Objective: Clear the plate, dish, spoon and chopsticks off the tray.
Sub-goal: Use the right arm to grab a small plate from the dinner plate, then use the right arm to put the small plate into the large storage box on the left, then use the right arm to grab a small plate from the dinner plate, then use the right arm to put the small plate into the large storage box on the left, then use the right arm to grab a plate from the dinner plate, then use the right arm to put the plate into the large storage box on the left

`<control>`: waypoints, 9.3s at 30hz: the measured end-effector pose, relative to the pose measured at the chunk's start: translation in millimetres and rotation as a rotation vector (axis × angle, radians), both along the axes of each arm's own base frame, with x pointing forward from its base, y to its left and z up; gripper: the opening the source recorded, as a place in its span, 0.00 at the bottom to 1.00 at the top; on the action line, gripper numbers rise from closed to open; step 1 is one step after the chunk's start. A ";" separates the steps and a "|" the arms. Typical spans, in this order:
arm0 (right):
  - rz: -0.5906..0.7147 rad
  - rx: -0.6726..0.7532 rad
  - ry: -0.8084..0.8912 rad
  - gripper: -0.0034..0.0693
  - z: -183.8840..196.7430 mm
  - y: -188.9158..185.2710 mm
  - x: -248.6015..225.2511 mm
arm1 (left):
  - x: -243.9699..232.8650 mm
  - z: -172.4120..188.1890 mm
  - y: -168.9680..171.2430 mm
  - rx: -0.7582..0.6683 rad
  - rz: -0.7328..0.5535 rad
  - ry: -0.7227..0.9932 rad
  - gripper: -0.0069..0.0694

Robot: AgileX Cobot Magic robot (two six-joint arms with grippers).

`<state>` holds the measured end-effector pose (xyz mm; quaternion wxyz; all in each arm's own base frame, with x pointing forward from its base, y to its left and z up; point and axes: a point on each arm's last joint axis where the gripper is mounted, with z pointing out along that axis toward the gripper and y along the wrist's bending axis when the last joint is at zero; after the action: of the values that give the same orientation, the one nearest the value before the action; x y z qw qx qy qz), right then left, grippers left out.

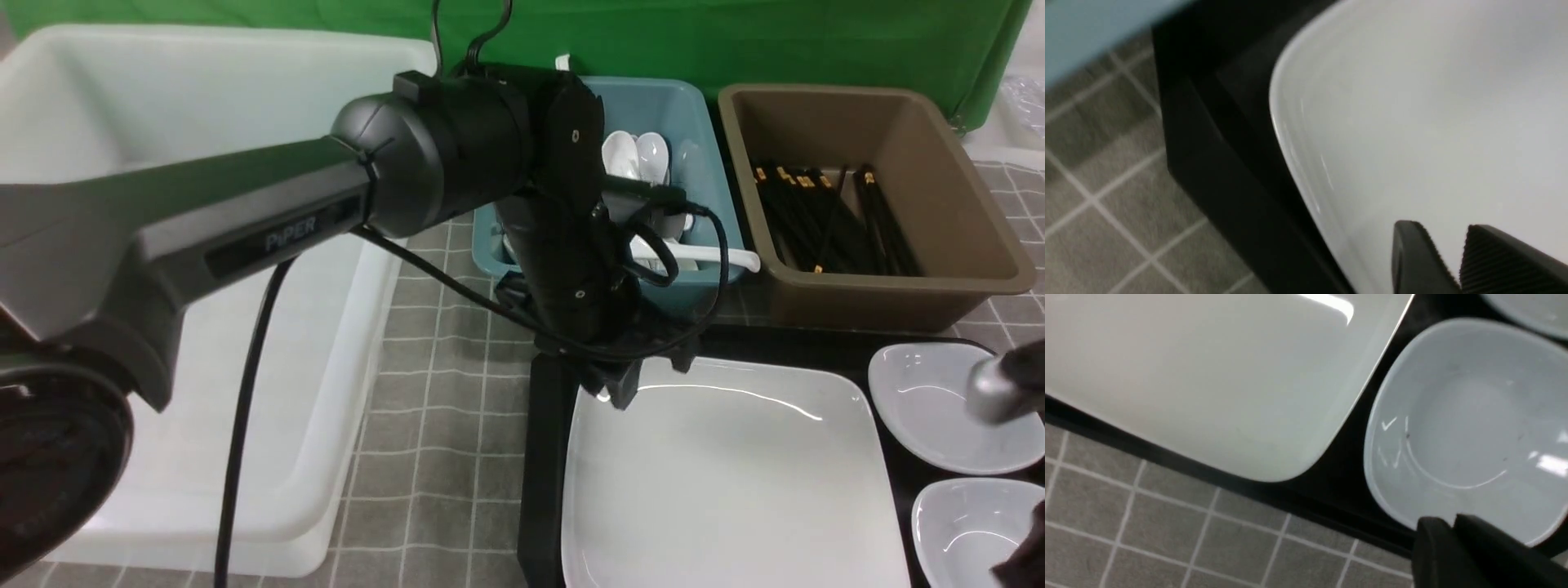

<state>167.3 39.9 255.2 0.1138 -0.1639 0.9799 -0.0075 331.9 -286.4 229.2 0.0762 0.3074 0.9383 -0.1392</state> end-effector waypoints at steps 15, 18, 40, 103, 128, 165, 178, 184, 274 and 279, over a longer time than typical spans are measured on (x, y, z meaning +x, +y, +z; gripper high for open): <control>-0.013 -0.048 0.190 0.84 -80.1 8.5 33.1 | -58.2 45.9 -40.0 -0.189 -0.400 -0.061 0.09; -0.046 -0.057 0.212 0.80 -87.0 8.4 35.3 | -57.8 49.9 -45.9 -0.265 -0.379 -0.074 0.09; -0.137 0.037 -0.080 0.14 22.7 3.3 18.2 | -59.8 133.3 -1.0 -0.387 -0.283 -0.288 0.09; 0.281 -0.070 -0.316 0.09 138.3 128.2 163.6 | -162.1 185.3 250.2 -0.296 0.440 -0.615 0.09; 0.006 -0.069 -0.074 0.66 -71.9 -16.2 107.1 | -70.2 61.8 12.9 -0.355 -0.170 -0.449 0.09; 0.212 0.344 -0.617 0.14 142.4 70.0 84.4 | -24.7 149.5 129.6 -0.357 0.165 -0.525 0.09; 0.756 0.595 -0.547 0.14 140.1 327.5 112.0 | -116.7 174.3 310.4 -0.164 0.733 -0.654 0.09; 0.841 0.558 -0.414 0.14 71.1 394.2 120.0 | -150.2 149.0 330.2 -0.096 0.849 -0.664 0.09; -0.102 0.301 0.070 0.19 -8.0 -15.1 163.5 | -86.1 97.8 75.6 -0.370 -0.060 -0.460 0.09; -0.083 0.323 -0.116 0.12 53.7 -13.7 132.9 | -90.0 113.7 91.9 -0.305 0.017 -0.537 0.09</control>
<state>300.2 26.2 308.9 0.1948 -0.1022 0.9660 0.1359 241.8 -194.5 342.9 0.3680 0.3102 0.8554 -0.1916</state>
